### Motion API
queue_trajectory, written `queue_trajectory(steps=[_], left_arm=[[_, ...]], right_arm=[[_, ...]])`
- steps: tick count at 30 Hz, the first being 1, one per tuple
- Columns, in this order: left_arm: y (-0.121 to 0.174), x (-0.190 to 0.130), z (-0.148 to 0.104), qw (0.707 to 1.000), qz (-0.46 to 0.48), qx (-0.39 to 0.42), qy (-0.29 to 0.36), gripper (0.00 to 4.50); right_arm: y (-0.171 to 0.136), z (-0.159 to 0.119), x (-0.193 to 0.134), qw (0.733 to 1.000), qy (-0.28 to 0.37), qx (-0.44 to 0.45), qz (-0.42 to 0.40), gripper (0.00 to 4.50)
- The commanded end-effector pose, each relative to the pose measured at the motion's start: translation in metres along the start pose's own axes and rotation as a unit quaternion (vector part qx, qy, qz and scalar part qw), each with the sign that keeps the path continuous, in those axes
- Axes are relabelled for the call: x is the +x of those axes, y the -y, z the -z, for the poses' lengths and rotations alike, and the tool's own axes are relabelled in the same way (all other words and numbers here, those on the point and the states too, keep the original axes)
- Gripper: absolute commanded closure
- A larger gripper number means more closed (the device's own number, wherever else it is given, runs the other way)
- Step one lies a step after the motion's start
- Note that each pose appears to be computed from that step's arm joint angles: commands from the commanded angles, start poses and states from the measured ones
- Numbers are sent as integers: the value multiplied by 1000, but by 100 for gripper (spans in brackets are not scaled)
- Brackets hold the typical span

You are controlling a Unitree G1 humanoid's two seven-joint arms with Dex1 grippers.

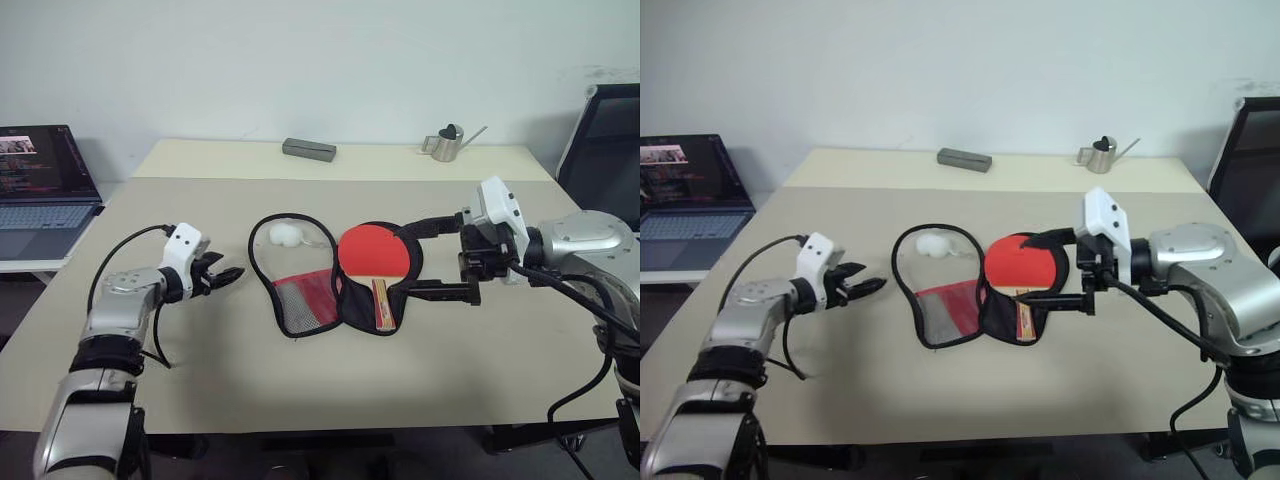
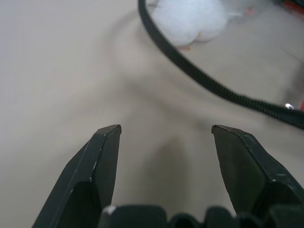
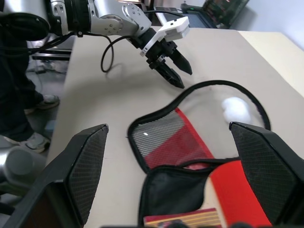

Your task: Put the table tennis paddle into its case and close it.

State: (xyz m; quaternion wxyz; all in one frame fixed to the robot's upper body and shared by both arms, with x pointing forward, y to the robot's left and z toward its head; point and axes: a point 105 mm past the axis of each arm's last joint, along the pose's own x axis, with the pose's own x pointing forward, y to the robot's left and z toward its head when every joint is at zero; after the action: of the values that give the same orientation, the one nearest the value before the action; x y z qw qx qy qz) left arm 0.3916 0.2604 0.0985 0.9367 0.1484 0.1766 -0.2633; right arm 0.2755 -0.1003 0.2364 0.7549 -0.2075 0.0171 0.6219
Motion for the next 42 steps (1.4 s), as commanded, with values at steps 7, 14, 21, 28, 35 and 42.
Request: queue_trajectory(steps=[7,14,21,28,35,42], left_arm=[[7,26,-10,1000,10,15,12,119],[35,46,-28,996,67,-9,59,119],[58,42,-62,982,149,10,111,119],[87,47,-91,967,209,28,141,119],[117,65,-103,955,260,46,134,119],[156,87,-108,940,311,54,126,119]], right_arm=[[34,7,-25,996,-25,-17,81,0],[45,11,-43,992,-38,-21,116,0],[42,3,-62,990,-41,-14,133,0],[38,-5,-81,987,-42,-2,157,0],[27,-8,-85,985,-45,12,166,0],[18,-11,-89,982,-46,22,181,0]])
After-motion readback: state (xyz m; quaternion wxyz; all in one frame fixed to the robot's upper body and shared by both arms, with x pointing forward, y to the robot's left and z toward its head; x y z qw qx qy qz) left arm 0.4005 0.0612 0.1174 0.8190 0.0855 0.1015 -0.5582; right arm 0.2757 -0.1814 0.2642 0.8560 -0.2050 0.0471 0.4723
